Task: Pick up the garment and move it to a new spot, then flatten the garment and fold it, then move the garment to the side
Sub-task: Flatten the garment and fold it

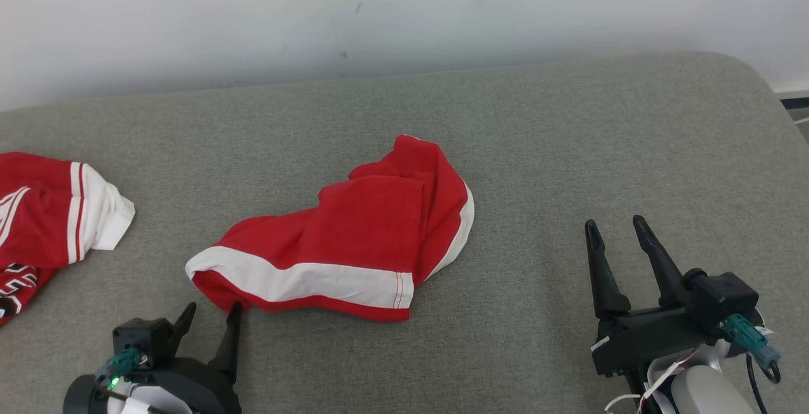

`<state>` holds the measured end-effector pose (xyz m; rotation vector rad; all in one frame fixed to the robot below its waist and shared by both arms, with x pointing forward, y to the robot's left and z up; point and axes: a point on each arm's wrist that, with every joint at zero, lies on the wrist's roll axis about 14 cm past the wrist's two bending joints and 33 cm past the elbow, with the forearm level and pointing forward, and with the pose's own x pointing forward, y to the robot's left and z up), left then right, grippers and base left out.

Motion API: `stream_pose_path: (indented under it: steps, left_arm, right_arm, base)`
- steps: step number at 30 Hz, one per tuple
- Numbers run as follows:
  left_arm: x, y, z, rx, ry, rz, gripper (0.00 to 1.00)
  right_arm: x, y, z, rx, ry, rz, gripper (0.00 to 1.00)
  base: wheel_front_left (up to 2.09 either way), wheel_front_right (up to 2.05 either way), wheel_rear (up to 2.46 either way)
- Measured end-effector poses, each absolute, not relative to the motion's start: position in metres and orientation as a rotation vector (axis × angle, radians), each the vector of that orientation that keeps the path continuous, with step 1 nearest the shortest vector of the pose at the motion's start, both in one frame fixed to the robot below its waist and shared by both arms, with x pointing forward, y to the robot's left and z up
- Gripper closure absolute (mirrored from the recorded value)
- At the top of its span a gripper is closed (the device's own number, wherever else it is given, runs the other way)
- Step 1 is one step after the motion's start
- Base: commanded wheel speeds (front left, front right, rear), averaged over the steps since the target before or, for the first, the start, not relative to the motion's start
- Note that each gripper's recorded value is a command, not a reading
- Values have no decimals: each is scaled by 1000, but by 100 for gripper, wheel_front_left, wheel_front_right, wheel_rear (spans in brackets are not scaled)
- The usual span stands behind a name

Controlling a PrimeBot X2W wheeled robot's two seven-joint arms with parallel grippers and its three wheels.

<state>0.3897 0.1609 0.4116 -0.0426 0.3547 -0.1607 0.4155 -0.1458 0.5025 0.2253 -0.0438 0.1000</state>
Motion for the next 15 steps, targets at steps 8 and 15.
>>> stream_pose_path:
  steps: [8,15]
  left_arm:
    - [401,153,402,-55,396,-172,58]
    - [407,146,400,-73,404,-172,100]
  right_arm:
    - [416,-147,503,210,-41,107,0]
    - [416,-115,498,214,1,220,0]
  base:
    - [0,0,0]
    - [0,0,0]
